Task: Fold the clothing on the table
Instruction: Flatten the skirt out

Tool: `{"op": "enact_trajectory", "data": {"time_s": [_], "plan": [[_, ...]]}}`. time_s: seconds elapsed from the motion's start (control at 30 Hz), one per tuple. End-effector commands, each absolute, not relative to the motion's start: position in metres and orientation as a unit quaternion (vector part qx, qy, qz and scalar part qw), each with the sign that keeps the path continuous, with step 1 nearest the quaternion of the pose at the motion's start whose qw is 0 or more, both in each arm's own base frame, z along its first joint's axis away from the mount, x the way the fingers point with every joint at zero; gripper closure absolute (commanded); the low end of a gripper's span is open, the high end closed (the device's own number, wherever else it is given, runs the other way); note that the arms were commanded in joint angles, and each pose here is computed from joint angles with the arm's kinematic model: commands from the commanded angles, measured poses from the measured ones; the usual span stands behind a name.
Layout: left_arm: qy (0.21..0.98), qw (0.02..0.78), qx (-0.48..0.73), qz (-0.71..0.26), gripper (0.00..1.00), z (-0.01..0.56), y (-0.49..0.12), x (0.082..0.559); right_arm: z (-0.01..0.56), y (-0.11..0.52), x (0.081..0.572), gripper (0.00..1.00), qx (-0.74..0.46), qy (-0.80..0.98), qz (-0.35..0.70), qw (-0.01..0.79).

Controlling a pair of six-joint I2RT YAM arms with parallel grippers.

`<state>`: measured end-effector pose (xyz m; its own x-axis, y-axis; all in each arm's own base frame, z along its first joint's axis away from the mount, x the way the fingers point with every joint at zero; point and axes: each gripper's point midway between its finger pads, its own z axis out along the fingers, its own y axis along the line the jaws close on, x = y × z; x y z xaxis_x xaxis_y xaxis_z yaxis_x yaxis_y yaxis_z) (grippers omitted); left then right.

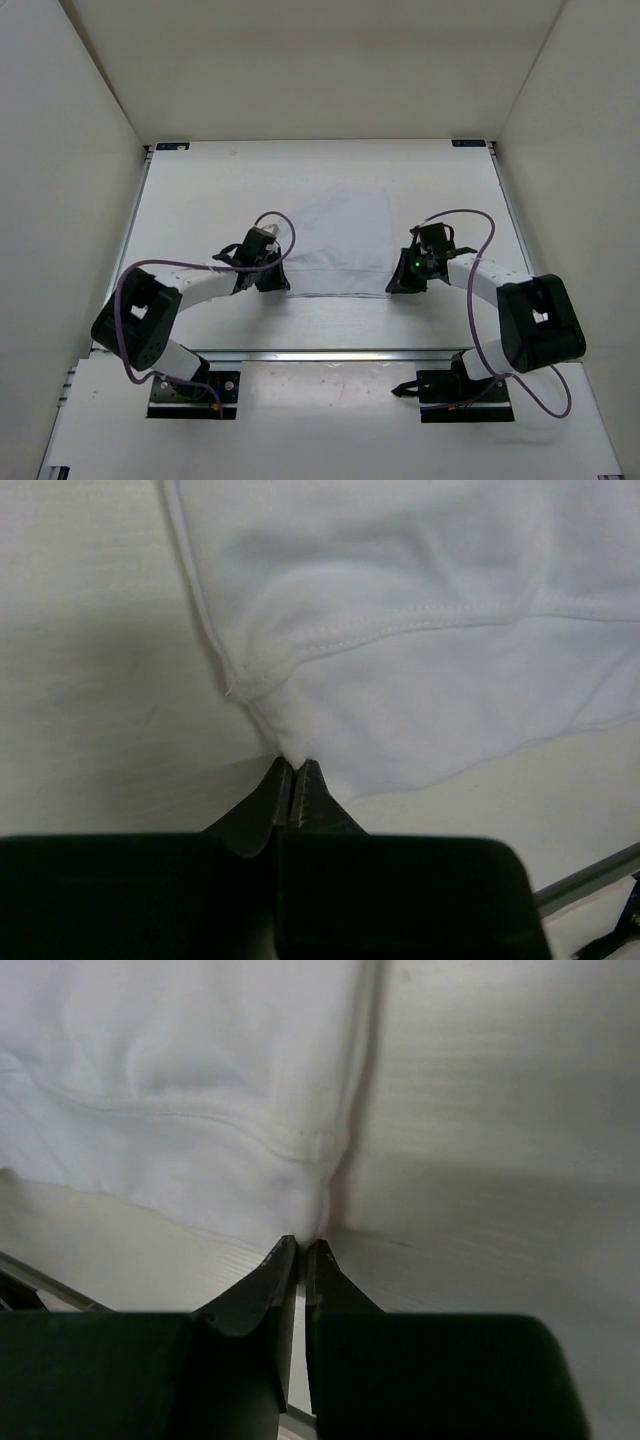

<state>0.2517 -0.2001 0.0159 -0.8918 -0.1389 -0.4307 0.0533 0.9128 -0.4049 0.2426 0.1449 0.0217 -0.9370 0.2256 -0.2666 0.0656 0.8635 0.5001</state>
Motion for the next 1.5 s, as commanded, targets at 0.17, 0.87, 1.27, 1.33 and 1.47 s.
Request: {"op": "enact_trajectory", "data": {"time_s": [0.17,0.87,1.27,1.33,1.47], "plan": [[0.905,0.312,-0.032,-0.288,1.0,0.136,-0.223,0.317,0.147,0.157,0.312,1.0,0.029,0.913,0.298,0.276],[0.782,0.476,-0.1,-0.389,1.0,0.334,-0.17,0.344,0.345,0.158,0.316,1.0,0.003,0.781,0.42,0.461],[0.75,0.551,-0.049,-0.364,1.0,0.421,-0.179,0.446,0.447,0.166,0.412,1.0,-0.048,0.752,0.392,0.527],[0.745,0.561,-0.044,-0.36,1.0,0.434,-0.179,0.451,0.455,0.161,0.416,1.0,-0.049,0.742,0.399,0.537],[0.76,0.537,-0.056,-0.361,1.0,0.397,-0.172,0.458,0.412,0.146,0.423,1.0,-0.027,0.76,0.413,0.501]]}}
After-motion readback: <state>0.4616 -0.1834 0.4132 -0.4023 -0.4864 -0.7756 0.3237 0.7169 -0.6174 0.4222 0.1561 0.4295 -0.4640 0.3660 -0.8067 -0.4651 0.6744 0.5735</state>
